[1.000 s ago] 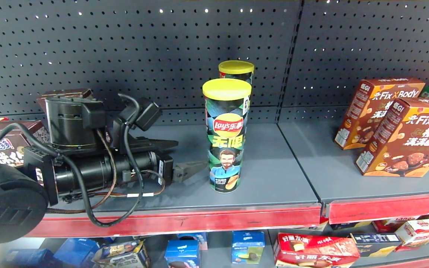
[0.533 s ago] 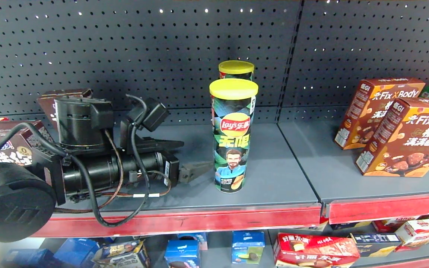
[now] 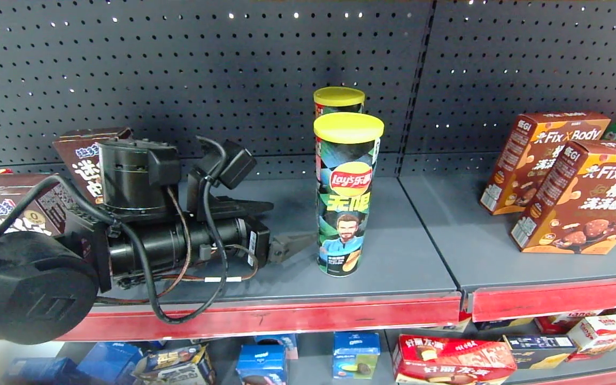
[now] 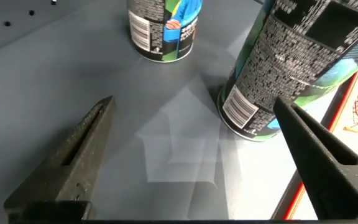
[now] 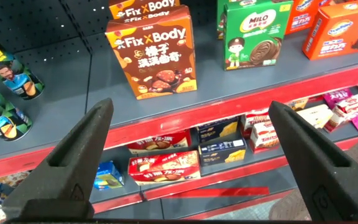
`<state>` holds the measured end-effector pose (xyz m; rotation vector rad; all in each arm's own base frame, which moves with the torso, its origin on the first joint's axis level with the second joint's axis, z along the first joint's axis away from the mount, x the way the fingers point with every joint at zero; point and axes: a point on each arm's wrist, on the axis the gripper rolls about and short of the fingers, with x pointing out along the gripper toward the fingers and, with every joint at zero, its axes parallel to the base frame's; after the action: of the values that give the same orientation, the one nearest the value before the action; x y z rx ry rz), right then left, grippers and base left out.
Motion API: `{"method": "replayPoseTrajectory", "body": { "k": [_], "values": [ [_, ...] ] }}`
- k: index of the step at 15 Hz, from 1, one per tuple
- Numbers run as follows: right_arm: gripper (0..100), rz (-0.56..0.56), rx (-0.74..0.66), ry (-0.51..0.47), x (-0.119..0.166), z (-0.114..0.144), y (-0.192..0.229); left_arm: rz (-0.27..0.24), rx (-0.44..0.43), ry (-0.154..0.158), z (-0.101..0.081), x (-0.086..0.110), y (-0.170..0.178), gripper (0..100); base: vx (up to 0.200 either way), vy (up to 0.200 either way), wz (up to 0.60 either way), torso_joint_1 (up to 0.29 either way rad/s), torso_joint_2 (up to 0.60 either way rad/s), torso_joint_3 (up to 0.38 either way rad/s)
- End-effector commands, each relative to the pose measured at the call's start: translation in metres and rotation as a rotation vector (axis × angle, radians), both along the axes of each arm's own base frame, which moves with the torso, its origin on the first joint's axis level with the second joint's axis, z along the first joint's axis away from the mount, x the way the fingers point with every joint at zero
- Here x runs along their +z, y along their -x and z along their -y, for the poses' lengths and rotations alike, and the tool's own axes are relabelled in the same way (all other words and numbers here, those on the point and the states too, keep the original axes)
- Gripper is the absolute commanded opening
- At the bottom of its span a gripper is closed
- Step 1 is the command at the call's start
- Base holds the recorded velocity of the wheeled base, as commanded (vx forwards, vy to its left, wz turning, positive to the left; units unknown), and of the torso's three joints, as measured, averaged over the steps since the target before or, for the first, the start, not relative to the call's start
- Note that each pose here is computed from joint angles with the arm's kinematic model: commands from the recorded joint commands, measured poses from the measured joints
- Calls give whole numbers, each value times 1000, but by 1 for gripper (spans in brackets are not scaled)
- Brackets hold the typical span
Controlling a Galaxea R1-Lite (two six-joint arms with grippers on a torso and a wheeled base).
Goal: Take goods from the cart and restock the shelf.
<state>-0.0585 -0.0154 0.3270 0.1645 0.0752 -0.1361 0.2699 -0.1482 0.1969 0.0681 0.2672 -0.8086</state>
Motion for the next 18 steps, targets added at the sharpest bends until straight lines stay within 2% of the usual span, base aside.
{"method": "replayPoseTrajectory", "body": {
  "k": [1,9,13,18],
  "values": [
    [100,-1,0,0,-1,0,0,-6,-4,-3,3,-2,-1,100,0,0,0,0,0,0],
    [100,-4,1,1,-2,0,0,4,23,6,-1,-1,-4,100,0,0,0,0,0,0],
    [100,-4,3,1,-2,0,0,51,138,24,-34,14,-4,100,0,0,0,0,0,0],
    [100,-6,4,2,-3,0,0,146,202,62,-60,42,16,100,0,0,0,0,0,0]
  ]
}}
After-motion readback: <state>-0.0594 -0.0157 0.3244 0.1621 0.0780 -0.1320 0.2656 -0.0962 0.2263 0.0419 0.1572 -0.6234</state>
